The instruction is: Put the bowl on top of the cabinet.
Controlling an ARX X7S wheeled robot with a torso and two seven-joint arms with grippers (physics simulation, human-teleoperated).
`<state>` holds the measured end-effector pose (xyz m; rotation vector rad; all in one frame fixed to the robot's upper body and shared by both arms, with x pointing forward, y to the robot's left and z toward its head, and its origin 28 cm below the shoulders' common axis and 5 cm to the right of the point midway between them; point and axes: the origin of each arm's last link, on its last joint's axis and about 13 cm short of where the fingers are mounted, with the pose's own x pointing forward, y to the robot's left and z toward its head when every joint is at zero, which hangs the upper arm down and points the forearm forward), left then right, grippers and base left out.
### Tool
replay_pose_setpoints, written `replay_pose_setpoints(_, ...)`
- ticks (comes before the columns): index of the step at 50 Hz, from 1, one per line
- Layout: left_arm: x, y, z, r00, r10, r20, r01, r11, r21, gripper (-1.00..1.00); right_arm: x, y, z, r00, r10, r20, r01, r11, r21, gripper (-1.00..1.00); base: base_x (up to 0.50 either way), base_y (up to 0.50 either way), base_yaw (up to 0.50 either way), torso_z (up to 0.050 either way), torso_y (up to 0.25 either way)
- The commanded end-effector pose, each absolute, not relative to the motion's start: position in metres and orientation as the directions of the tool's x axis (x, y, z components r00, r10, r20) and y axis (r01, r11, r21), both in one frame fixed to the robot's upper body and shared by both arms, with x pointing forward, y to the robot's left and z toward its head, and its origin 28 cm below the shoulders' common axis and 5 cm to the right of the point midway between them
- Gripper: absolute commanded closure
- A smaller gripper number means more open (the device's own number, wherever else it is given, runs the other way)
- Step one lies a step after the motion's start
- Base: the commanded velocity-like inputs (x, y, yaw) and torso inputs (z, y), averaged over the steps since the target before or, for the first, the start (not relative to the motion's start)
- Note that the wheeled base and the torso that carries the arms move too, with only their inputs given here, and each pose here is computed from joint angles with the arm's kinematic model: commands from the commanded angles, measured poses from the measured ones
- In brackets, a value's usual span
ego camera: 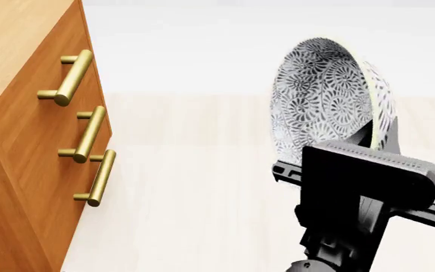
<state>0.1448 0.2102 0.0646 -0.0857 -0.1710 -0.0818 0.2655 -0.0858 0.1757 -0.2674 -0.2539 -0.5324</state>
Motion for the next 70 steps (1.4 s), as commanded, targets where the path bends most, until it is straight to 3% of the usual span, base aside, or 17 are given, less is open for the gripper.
replay_pose_setpoints(1, 0.144, 0.210, 0.065, 0.981, -0.074, 0.178, 0.090, 0.993, -0.079, -1.00, 0.266, -0.083, 0.188, 0.780, -0.410, 0.473, 0.579, 0.759, -0.298, 1.00, 0.00, 0.00, 0.00, 0.000, 0.000)
replay_pose_setpoints(10, 0.144, 0.210, 0.065, 0.982, -0.076, 0.175, 0.091, 0.993, -0.079, -1.00, 0.285, -0.090, 0.191, 0.768, -0.394, 0.506, 0.596, 0.729, -0.337, 1.00, 0.00, 0.00, 0.00, 0.000, 0.000)
replay_pose_setpoints(18, 0.144, 0.211, 0.066, 0.982, -0.071, 0.177, 0.087, 0.993, -0.081, -1.00, 0.301, -0.089, 0.191, 0.869, -0.261, 0.421, 0.426, 0.827, -0.367, 1.00, 0.00, 0.00, 0.00, 0.000, 0.000)
replay_pose_setpoints(27, 0.145, 0.212, 0.066, 0.982, -0.070, 0.177, 0.086, 0.993, -0.086, -1.00, 0.319, -0.088, 0.193, 0.911, -0.155, 0.383, 0.324, 0.844, -0.427, 1.00, 0.00, 0.00, 0.00, 0.000, 0.000)
replay_pose_setpoints(41, 0.144, 0.213, 0.067, 0.981, -0.065, 0.182, 0.082, 0.993, -0.089, -1.00, 0.356, -0.096, 0.199, 0.937, -0.201, 0.285, 0.306, 0.865, -0.397, 1.00, 0.00, 0.00, 0.00, 0.000, 0.001)
replay_pose_setpoints(54, 0.144, 0.214, 0.067, 0.981, -0.063, 0.182, 0.081, 0.993, -0.089, -1.00, 0.360, -0.104, 0.194, 0.996, 0.034, 0.080, -0.005, 0.942, -0.336, 1.00, 0.00, 0.00, 0.00, 0.000, 0.001)
replay_pose_setpoints(61, 0.145, 0.213, 0.066, 0.981, -0.064, 0.181, 0.081, 0.993, -0.087, -1.00, 0.359, -0.107, 0.189, 0.997, 0.060, 0.054, -0.038, 0.940, -0.340, 1.00, 0.00, 0.00, 0.00, 0.000, 0.000)
replay_pose_setpoints(70, 0.144, 0.214, 0.066, 0.981, -0.062, 0.181, 0.079, 0.993, -0.086, -1.00, 0.351, -0.111, 0.189, 0.969, 0.244, -0.049, -0.248, 0.930, -0.271, 1.00, 0.00, 0.00, 0.00, 0.000, 0.001)
